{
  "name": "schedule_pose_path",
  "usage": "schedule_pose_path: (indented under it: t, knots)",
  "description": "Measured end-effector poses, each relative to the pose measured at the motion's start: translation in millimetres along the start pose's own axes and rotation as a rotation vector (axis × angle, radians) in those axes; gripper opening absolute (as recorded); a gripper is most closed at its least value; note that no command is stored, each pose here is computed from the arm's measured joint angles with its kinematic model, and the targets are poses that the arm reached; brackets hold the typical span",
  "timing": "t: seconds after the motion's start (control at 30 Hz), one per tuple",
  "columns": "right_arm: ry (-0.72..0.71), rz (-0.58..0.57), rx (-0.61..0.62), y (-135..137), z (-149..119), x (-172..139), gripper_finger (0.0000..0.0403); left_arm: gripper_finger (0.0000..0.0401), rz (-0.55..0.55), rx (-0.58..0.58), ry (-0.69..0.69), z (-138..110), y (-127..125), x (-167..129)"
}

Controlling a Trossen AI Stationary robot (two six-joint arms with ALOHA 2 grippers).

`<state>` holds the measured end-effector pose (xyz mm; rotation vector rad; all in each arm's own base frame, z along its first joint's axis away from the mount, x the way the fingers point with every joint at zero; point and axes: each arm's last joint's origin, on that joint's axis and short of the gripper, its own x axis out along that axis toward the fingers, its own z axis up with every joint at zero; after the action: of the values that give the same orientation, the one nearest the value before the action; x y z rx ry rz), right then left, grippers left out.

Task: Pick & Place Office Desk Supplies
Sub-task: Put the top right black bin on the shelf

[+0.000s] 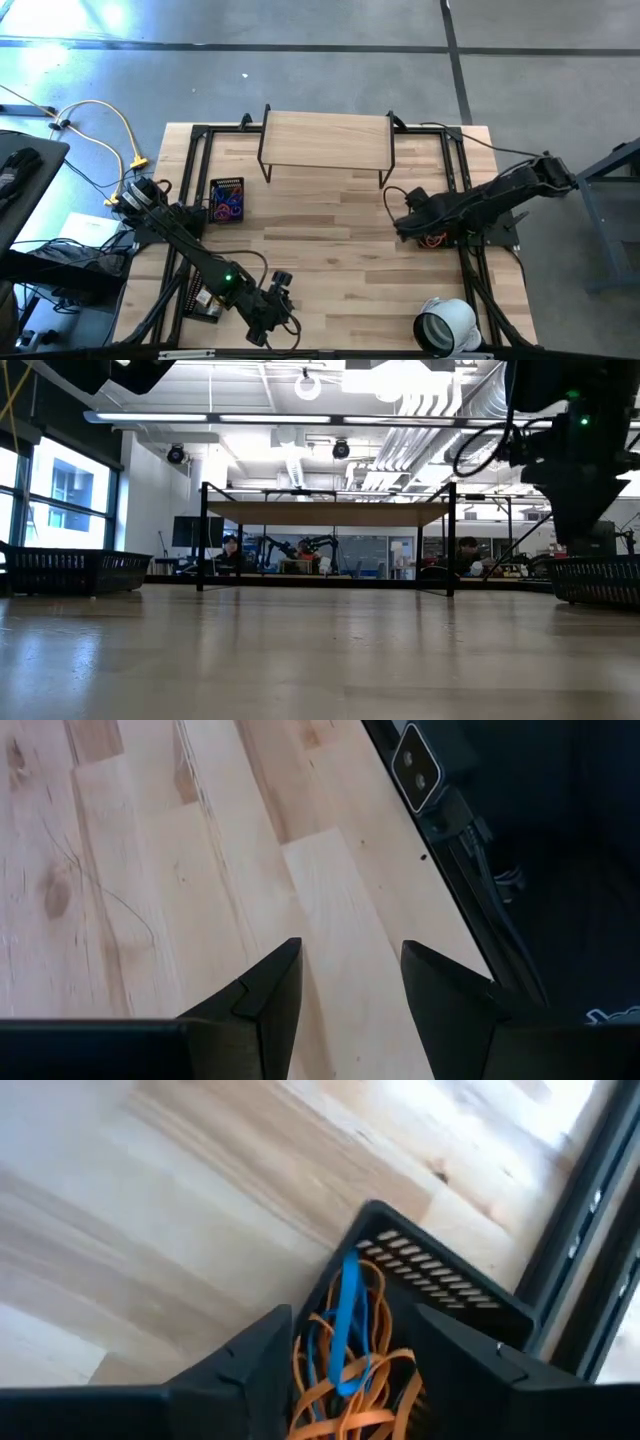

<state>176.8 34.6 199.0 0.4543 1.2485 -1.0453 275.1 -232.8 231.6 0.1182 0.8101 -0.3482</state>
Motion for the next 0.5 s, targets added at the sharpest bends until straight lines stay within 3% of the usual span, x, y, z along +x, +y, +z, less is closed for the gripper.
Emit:
schedule_pose_path:
  t: [0.2,0.5]
  knots:
    - [0.025,0.108,-0.050,-2,5,-21,0.0187,0.0165,0.003,0.001,0.008,-1,0,0]
    - [0.071,0.363,-0.150,15,-3,-37,0.0184,0.0165,0.011,-0.009,0.031,-3,1,0]
